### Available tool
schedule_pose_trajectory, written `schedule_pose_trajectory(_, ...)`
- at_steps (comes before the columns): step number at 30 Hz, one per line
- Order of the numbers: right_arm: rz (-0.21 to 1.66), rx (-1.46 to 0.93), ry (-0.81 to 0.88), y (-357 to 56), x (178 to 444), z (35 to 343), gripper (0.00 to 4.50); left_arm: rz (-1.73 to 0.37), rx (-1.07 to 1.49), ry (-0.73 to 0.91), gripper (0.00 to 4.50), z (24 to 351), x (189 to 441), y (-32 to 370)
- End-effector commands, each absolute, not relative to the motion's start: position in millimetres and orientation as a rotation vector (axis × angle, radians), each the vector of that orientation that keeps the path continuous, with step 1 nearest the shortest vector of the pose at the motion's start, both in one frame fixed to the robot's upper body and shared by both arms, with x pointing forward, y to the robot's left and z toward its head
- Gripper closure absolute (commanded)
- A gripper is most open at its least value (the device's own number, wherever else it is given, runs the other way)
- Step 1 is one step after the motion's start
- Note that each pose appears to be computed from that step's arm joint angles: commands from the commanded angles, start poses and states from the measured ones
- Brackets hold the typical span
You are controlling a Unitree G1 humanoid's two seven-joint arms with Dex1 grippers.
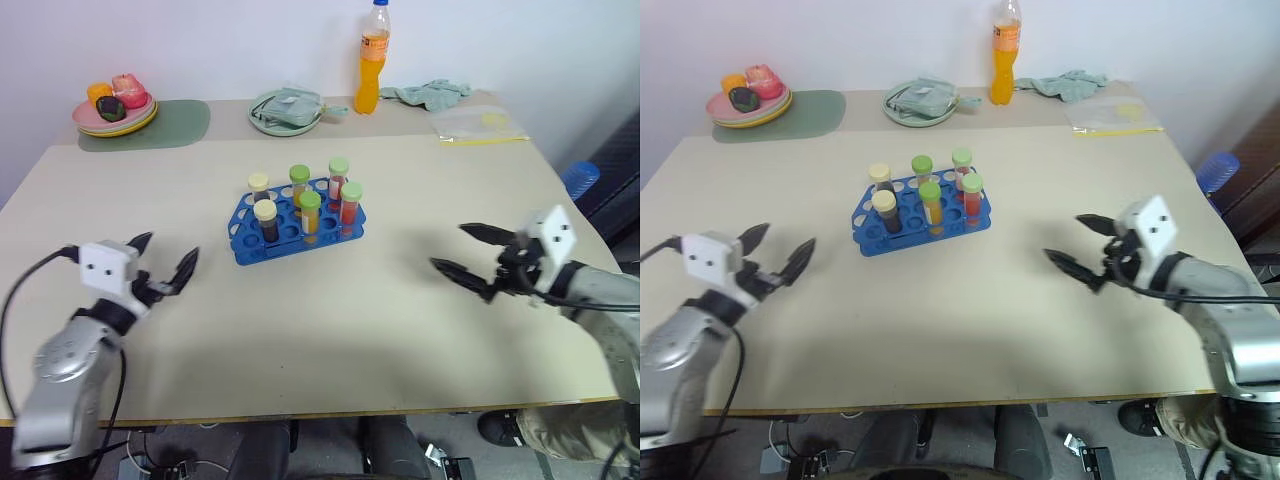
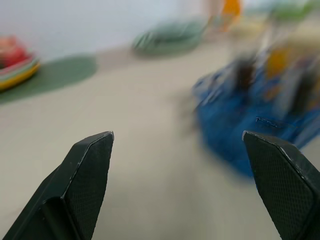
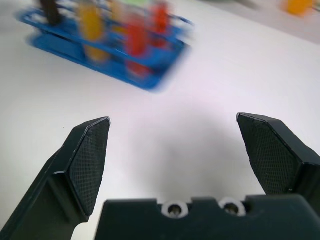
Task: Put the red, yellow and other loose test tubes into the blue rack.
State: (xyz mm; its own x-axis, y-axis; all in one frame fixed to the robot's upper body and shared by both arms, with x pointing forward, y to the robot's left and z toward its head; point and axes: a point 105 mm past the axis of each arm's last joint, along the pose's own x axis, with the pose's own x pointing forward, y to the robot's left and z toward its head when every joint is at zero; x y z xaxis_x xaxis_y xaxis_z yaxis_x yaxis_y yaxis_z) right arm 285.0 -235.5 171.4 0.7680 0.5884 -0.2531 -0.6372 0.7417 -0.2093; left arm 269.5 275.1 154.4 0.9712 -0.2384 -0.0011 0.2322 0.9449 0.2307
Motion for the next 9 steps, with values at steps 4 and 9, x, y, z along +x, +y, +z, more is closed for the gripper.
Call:
schedule_pose_trajectory(4, 0.683, -0.329, 0.163, -252.1, 281.8, 175.6, 0.0, -0.259, 0.28, 0.015, 0.25, 163.4, 259.8, 295.3)
schedule_pose_trajectory(9, 0.699, -0.327, 0.158, -245.1, 286.8, 170.4, 0.0, -0.239, 0.294, 0.061, 0.25, 149.5, 256.9, 291.7)
